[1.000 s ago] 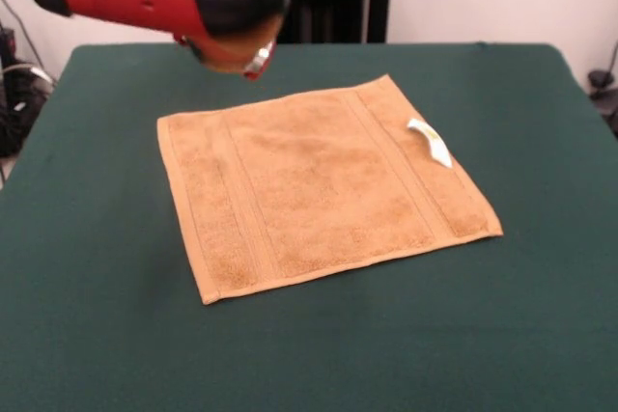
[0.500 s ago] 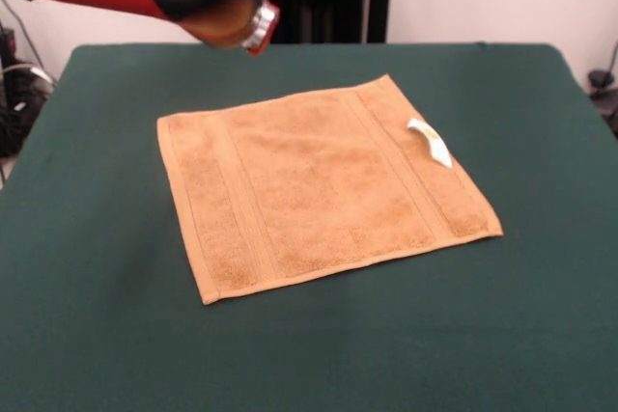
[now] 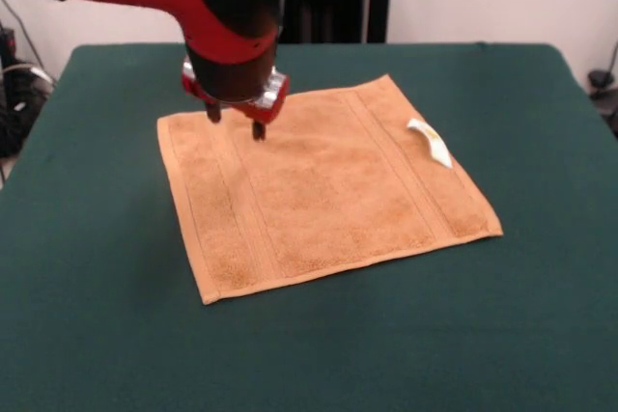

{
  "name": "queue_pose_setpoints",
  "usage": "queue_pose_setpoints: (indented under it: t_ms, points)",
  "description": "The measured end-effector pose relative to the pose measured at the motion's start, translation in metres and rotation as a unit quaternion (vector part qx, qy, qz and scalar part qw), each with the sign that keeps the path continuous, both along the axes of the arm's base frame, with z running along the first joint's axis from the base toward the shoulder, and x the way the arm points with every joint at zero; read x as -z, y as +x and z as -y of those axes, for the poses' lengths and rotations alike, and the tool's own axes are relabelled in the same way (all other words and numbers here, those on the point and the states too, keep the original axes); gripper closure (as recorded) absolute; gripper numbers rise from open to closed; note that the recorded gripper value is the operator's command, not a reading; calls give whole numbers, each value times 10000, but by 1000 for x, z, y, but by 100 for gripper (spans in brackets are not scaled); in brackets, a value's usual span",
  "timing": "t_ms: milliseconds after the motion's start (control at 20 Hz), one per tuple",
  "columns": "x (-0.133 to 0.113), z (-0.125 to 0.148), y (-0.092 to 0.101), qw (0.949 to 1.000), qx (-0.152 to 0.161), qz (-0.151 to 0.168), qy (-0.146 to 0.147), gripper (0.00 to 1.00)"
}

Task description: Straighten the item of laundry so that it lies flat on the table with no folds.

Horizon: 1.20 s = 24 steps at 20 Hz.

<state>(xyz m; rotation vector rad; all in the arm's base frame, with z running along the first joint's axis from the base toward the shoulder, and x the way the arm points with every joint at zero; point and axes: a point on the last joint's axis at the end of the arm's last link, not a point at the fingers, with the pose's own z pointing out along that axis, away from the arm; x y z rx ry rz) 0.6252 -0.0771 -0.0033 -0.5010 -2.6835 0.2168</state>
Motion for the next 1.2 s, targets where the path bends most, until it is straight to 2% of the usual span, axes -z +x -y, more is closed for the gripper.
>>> queue_pose_setpoints:
  t_ms: [200,400,500,700,800,950,1100,1200]
  points:
    - [-1,-10,7,9973,-145,721,63,0]
    - [-10,-18,16,9891,-305,1439,42,0]
    - [-13,-20,21,9849,-374,1691,-4,0]
    - [-19,-24,36,9708,-538,2334,-116,0]
    - [-24,-25,44,9607,-613,2703,-150,0]
    - [-32,-24,47,9513,-661,3005,-190,0]
    - [-40,-20,45,9449,-692,3192,-242,0]
    - [-43,-19,43,9430,-705,3242,-260,0]
